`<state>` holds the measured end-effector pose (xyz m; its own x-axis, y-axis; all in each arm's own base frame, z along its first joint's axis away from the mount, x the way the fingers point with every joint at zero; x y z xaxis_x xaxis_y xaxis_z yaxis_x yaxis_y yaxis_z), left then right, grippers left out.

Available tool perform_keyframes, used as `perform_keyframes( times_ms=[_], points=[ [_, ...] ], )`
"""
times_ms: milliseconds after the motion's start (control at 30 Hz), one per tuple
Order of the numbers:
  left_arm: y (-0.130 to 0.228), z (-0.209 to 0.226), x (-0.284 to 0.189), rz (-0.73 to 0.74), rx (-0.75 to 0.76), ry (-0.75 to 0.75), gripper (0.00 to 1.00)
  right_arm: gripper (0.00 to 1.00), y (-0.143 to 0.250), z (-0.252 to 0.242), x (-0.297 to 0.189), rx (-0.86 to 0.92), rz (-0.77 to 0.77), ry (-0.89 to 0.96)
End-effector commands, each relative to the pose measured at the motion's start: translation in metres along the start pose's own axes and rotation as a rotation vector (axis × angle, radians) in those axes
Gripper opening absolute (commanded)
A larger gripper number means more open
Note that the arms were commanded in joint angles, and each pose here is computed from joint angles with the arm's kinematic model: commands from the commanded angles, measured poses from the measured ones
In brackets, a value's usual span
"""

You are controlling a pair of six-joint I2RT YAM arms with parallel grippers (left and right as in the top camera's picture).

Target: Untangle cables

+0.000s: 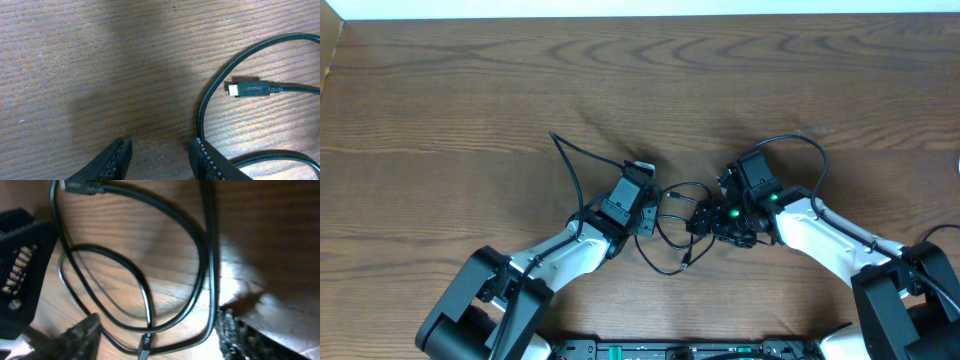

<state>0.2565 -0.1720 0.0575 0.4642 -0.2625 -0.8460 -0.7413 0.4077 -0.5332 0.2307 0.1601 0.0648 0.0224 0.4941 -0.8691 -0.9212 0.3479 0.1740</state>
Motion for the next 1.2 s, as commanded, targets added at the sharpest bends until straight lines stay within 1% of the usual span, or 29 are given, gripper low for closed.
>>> perform_keyframes(
  times_ms=[0, 100, 200, 333, 567, 800, 1167],
  points=[
    [0.037, -0.009, 0.011, 0.146, -0.017, 0.082, 0.43, 0.7, 0.012, -0.064, 0.028, 0.109, -0.006, 0.269],
    [0.037, -0.009, 0.011, 0.146, -0.017, 0.082, 0.43, 0.65, 0.007, -0.062, 0.029, 0.096, -0.041, 0.261],
    [0.037, -0.009, 0.011, 0.146, -0.017, 0.082, 0.43, 0.65, 0.003, -0.058, 0.03, 0.084, -0.063, 0.239],
    [0.037, -0.009, 0.011, 0.146, -0.017, 0.081, 0.43, 0.64, -0.005, -0.059, 0.029, 0.072, -0.124, 0.261],
    [0.037, -0.009, 0.011, 0.146, -0.021, 0.082, 0.43, 0.65, -0.011, -0.058, 0.028, 0.061, -0.177, 0.267],
    [0.037, -0.013, 0.011, 0.146, -0.025, 0.116, 0.43, 0.64, -0.015, -0.052, 0.029, 0.05, -0.199, 0.236],
    [0.033, -0.014, 0.011, 0.129, -0.042, 0.128, 0.43, 0.65, -0.01, -0.041, 0.035, 0.023, -0.214, 0.211]
  ],
)
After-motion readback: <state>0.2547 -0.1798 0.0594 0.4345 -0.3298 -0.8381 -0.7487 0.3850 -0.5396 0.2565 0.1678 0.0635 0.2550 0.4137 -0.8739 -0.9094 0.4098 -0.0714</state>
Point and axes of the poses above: each gripper's point midway between its finger pads, its own x axis out along the fingers, its own z axis along the line the jaws close on, y = z × x, the point moved 7 cm from there along -x, back along the fingers, and after that the axes turned 14 degrees about x, right-handed, at the moved point
